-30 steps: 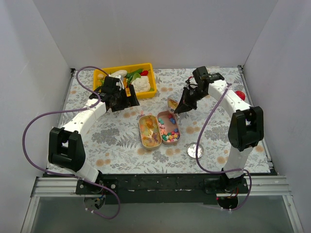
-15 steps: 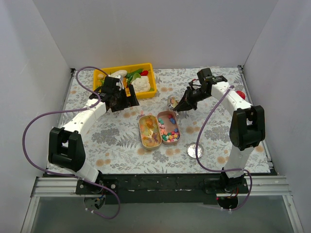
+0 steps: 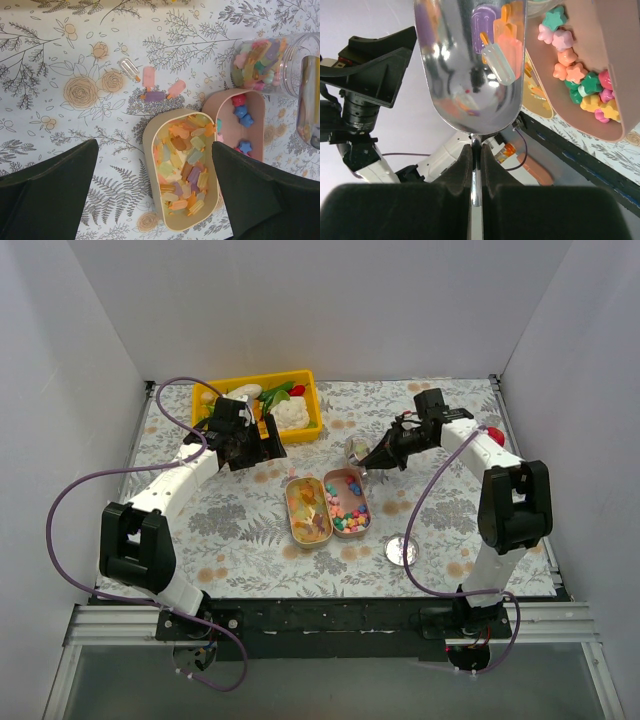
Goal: Pack the candies
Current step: Place the fake candies in the packing bottle.
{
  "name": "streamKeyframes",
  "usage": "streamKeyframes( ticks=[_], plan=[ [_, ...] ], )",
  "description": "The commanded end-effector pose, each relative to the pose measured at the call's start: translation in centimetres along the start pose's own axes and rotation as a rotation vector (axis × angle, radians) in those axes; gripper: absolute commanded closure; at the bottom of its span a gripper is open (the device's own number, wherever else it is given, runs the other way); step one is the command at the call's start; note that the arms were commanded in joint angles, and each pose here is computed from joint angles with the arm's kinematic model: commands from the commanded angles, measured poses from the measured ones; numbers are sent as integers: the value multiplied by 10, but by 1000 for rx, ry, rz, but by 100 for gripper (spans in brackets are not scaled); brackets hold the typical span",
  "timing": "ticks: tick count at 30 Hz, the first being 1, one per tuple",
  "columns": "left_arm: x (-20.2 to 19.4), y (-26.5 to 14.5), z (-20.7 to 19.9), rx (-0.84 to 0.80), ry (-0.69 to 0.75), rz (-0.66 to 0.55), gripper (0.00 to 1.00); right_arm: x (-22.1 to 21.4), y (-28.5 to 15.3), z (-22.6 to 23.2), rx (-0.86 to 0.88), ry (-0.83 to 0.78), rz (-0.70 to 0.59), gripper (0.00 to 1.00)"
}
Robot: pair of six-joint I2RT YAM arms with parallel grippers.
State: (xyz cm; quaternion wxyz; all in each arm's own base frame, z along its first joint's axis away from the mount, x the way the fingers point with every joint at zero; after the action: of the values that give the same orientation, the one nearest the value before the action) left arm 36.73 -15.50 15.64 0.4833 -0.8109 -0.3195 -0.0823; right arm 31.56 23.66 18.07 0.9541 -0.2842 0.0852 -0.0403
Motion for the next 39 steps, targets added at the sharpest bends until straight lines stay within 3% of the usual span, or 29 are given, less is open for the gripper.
streamKeyframes(
  ticks=[1, 7, 17, 32, 39],
  plan=[
    [6, -13, -2, -12, 3, -41, 2, 2, -13, 26, 109, -6, -43, 99],
    [5, -14, -2, -12, 0, -41, 2, -1, -15, 32, 195, 74, -44, 99],
    [2, -15, 0, -10, -5, -39, 2, 5, -25, 53, 329, 36, -106, 99],
    [7, -18, -4, -15, 7, -44, 2, -1, -27, 49, 302, -6, -126, 99],
    [9, -15, -4, -7, 5, -42, 2, 4, -35, 56, 9, -365, -196, 99]
  ],
)
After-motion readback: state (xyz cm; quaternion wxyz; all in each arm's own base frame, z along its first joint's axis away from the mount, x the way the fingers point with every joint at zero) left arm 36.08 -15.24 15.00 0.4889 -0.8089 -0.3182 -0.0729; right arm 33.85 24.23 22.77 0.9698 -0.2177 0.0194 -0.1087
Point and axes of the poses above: each gripper's point midway between its finger pads, its own y axis out along the fingers, its own z axis along the line the jaws close on, x = y × z, the point moved 1 cm from there along -y, back along the fingers, and after that the axes turned 12 degrees about -y, right-handed, at the moved point
